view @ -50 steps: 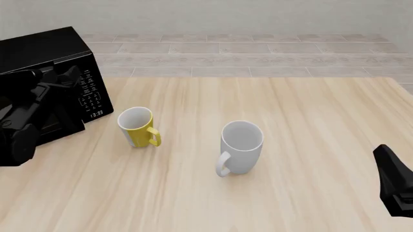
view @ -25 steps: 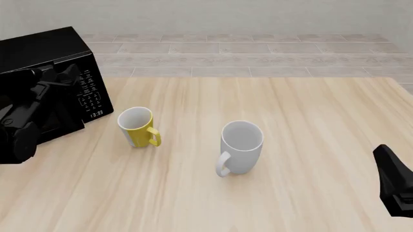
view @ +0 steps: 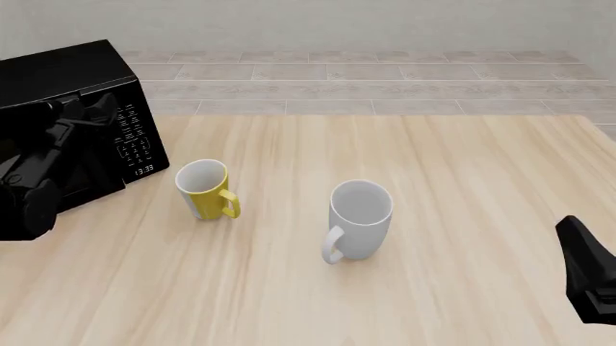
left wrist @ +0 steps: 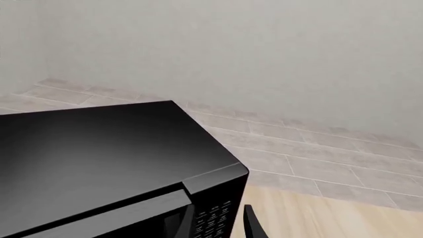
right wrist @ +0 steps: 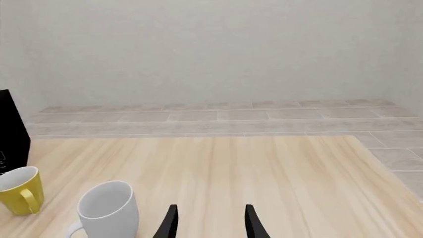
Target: Close the microwave.
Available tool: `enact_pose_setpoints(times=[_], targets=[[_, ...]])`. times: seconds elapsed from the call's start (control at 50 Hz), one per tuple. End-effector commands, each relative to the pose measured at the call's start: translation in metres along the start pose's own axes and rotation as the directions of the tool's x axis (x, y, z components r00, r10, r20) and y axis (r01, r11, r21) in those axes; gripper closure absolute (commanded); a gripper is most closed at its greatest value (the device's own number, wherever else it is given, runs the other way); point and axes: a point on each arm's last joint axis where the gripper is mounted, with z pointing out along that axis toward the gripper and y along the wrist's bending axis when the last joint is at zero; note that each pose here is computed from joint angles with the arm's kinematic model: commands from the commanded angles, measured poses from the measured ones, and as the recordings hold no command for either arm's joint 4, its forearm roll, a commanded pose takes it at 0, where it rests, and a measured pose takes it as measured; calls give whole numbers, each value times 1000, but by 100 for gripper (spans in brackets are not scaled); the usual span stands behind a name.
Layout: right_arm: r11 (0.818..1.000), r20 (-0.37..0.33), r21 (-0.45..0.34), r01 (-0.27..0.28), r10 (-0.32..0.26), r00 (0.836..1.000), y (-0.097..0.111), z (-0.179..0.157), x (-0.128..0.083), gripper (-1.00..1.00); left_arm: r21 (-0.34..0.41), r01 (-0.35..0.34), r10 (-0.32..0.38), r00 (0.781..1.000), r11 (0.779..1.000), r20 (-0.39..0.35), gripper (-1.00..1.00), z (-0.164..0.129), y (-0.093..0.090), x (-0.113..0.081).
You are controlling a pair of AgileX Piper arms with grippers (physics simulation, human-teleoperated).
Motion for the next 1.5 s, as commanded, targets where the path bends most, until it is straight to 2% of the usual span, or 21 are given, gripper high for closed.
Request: enact_pose_setpoints(times=[0.02, 0.98, 1.02, 1.08, 1.3, 1.5], targets=[[1000, 1, -2, -2, 2, 1000, 0, 0, 0, -100, -277, 1, -104, 928, 961, -358, -100, -18, 50, 54], [1000, -13, -1, 5, -5, 1000, 0, 0, 1, -100, -313, 1, -120, 924, 950, -363, -100, -5, 66, 67], [1000, -15, -1, 6, -6, 1000, 0, 0, 1, -100, -307, -1, -113, 928, 952, -355, -100, -10, 64, 62], [1000, -17, -3, 3, -4, 1000, 0, 0, 1, -100, -285, -60, -29, 953, 957, -300, -100, -33, 58, 43], [1000, -18, -10, 4, -4, 1000, 1, 0, 2, -100, -204, -54, 3, 970, 977, -244, -100, -80, 22, 17], [1000, -20, -12, 4, -4, 1000, 1, 0, 2, -100, -148, -50, 19, 980, 988, -200, -100, -111, 1, -4]])
